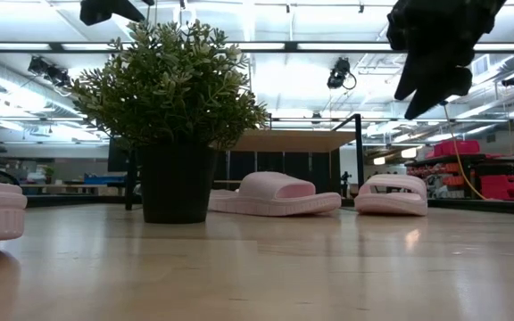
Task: Pick and place slides into the shelf
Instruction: Put the pink slide on the shelf
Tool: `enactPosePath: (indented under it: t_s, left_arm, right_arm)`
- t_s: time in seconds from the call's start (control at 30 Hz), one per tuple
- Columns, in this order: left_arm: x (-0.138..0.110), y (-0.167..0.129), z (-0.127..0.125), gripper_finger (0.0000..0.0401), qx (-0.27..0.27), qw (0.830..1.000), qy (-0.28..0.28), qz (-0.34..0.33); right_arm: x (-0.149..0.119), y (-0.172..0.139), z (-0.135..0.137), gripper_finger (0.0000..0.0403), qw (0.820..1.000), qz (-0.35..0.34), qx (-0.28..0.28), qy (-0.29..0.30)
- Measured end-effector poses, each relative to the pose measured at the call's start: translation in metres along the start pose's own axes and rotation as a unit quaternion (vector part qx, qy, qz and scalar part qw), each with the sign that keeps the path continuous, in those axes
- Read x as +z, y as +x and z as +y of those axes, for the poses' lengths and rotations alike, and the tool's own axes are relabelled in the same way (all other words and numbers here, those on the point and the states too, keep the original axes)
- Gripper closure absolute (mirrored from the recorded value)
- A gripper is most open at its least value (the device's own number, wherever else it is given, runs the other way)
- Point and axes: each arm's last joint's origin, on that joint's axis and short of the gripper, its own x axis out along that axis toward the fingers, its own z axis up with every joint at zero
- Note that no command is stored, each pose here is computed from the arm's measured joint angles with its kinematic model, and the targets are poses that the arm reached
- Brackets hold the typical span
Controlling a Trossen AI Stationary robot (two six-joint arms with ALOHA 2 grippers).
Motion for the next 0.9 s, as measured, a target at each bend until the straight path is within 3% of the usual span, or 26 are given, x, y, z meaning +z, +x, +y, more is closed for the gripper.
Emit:
enactPosePath:
  t_s: [0.23,0.37,0.5,0.9]
  left_arm:
    - [0.001,0.005,-0.001,0.0227,0.006,1.000,0.015,0.007]
    - [0.002,0.010,-0.003,0.0229,0.011,1.000,0.028,0.008]
    - [0.002,0.017,-0.004,0.0227,0.017,0.999,0.030,0.018]
    - [0.002,0.025,-0.005,0.0227,0.023,0.999,0.031,0.027]
  right_arm:
    - [-0.006,0.010,-0.006,0.0089,0.998,0.006,-0.032,0.051]
    - [-0.006,0.023,-0.005,0.0093,0.997,0.001,-0.079,0.002]
    - [-0.011,0.040,-0.004,0.0101,0.992,0.043,-0.109,-0.044]
    - [0.003,0.077,0.003,0.0107,0.974,0.105,-0.194,-0.051]
